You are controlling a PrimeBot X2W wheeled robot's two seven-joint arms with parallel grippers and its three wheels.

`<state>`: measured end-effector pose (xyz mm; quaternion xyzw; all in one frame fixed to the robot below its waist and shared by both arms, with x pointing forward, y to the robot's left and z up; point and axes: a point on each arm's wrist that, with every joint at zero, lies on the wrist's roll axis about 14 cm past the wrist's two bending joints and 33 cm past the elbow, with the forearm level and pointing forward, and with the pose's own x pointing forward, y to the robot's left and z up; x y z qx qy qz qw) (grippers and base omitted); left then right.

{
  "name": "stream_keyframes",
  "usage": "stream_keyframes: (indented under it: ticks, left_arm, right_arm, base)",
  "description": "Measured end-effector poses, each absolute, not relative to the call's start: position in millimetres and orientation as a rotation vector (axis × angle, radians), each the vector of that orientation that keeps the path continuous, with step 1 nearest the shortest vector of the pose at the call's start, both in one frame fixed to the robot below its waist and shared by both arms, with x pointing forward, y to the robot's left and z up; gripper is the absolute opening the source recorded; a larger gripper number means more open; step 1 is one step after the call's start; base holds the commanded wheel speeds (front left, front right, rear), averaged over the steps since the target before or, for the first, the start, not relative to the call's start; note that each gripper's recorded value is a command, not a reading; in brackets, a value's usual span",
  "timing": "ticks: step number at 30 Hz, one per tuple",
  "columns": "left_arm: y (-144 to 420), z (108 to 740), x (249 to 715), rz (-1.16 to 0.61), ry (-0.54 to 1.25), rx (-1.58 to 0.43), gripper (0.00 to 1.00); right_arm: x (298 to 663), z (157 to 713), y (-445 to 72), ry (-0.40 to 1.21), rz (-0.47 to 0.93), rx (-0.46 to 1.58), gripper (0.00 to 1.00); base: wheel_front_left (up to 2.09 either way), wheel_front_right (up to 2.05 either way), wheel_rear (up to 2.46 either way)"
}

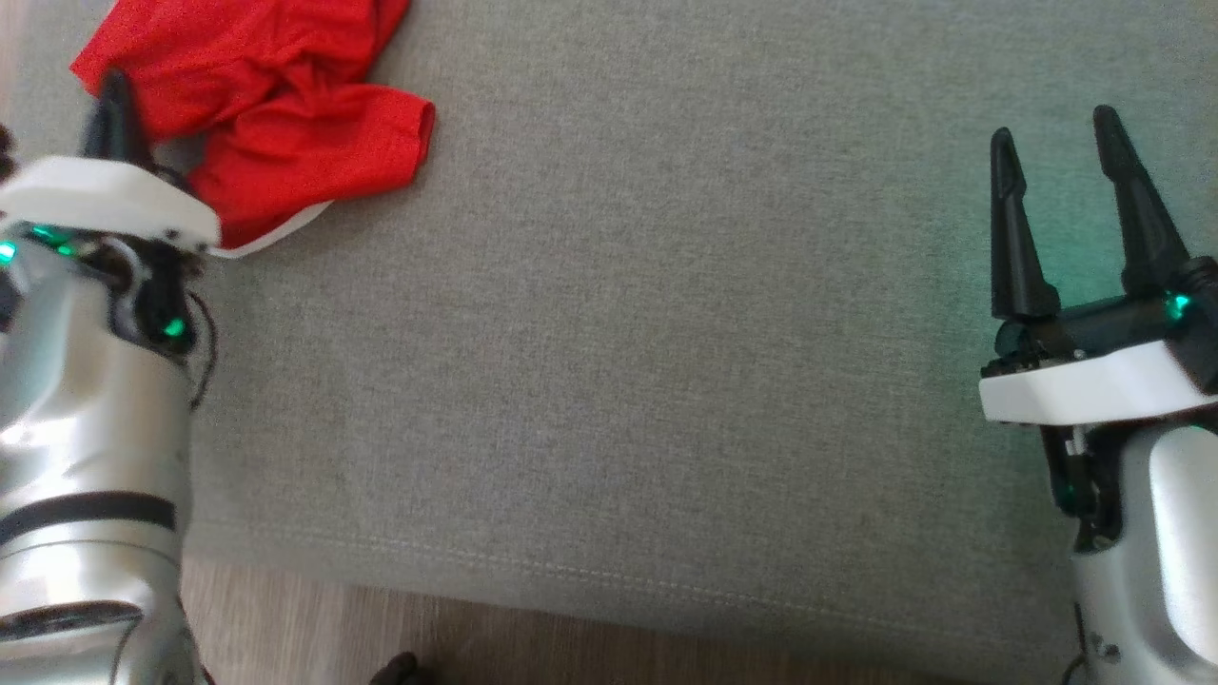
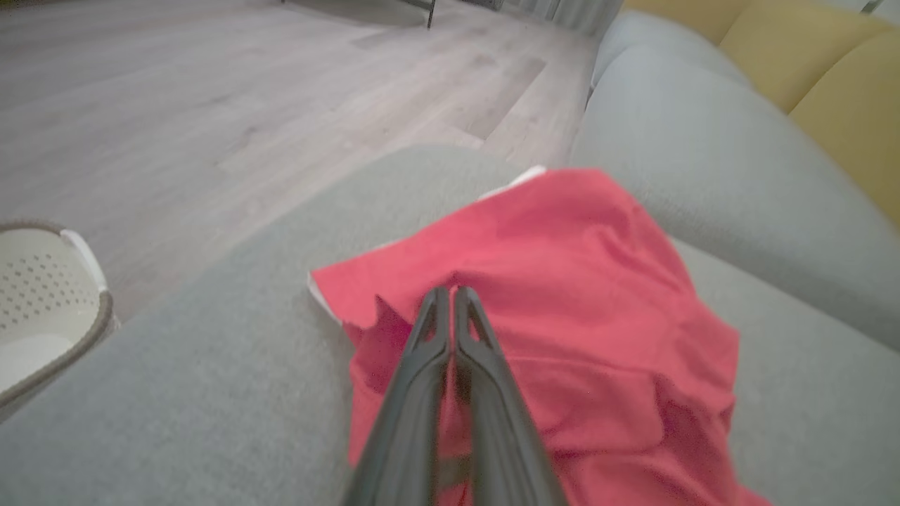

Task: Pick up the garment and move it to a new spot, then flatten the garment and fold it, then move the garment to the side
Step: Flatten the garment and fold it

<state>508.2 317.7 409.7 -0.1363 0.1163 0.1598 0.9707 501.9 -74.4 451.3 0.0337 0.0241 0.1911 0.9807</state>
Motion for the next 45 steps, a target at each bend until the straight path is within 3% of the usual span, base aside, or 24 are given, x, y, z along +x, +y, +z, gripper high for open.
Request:
stream_keyframes:
  ticks: [2, 8, 12, 19, 28, 32, 39, 45]
  left_arm:
    - [320, 421, 512, 0.323, 0.198, -0.277, 0.00]
    - [337, 535, 522, 0.317, -0.154, -0.249, 0.00]
    - [321, 589, 514, 0.255, -0.314, -0.203, 0.00]
    - [232, 659, 523, 0.001, -0.457, -0.172, 0.00]
    - [76, 740, 522, -0.400, -0.563, -0.129, 0.00]
    - [34, 727, 530, -0.473, -0.504, -0.045, 0.00]
    - [-7, 642, 568, -0.527, -0.270, 0.012, 0.00]
    - [-34, 625, 595, -0.561, -0.259, 0.018, 0.00]
  right_arm:
    - [501, 454, -75, 0.042, 0.381, 0.069, 1.00]
    - [491, 473, -77, -0.003, 0.364, 0.090, 1.00]
    - [483, 488, -82, -0.037, 0.344, 0.108, 1.00]
    - [467, 506, -101, -0.085, 0.287, 0.128, 1.00]
    - [445, 519, -147, -0.123, 0.163, 0.152, 1.00]
    - [437, 518, -163, -0.122, 0.117, 0.172, 1.00]
    - [434, 511, -184, -0.103, 0.060, 0.191, 1.00]
    - [435, 509, -204, -0.102, 0.004, 0.196, 1.00]
  base:
    - [0.00, 0.00, 0.00]
    - [0.00, 0.00, 0.00]
    - [0.00, 0.00, 0.00]
    - [0.00, 0.00, 0.00]
    - [0.00, 0.00, 0.00]
    - [0.00, 0.00, 0.00]
    - [0.00, 0.00, 0.00]
    - [0.00, 0.00, 0.00]
